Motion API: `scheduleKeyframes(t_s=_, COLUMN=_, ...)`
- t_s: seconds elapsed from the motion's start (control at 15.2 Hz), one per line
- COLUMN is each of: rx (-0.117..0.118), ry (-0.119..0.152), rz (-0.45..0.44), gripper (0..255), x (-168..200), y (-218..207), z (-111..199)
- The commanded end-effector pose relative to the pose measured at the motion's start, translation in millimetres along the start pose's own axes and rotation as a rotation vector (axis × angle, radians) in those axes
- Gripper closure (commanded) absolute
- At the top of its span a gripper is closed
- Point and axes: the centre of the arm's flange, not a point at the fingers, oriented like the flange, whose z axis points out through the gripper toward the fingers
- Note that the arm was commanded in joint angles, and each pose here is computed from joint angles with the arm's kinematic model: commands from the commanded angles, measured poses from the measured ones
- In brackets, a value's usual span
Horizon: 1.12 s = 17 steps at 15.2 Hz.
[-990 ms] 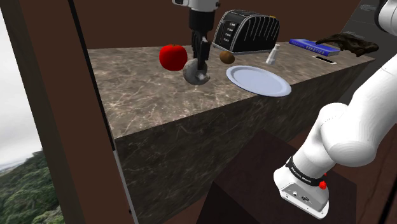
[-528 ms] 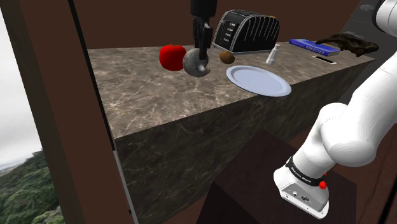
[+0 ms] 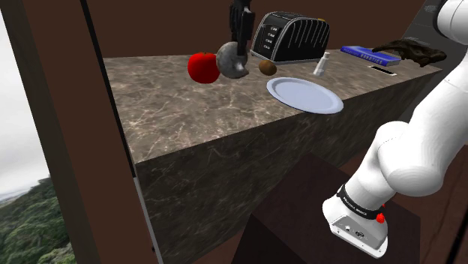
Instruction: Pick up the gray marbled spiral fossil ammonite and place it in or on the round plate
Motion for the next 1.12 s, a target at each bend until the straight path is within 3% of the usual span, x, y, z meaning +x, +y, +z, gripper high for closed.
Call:
scheduleKeyframes(t_s=0.0, rx=0.000, ry=0.000, rz=0.000, gripper=255, x=-13.5, y=0.3, z=-4.9)
scheduleKeyframes(t_s=1.06, rx=0.000, ry=0.000, rz=0.000, gripper=255, x=-223.9, y=18.4, z=-10.1)
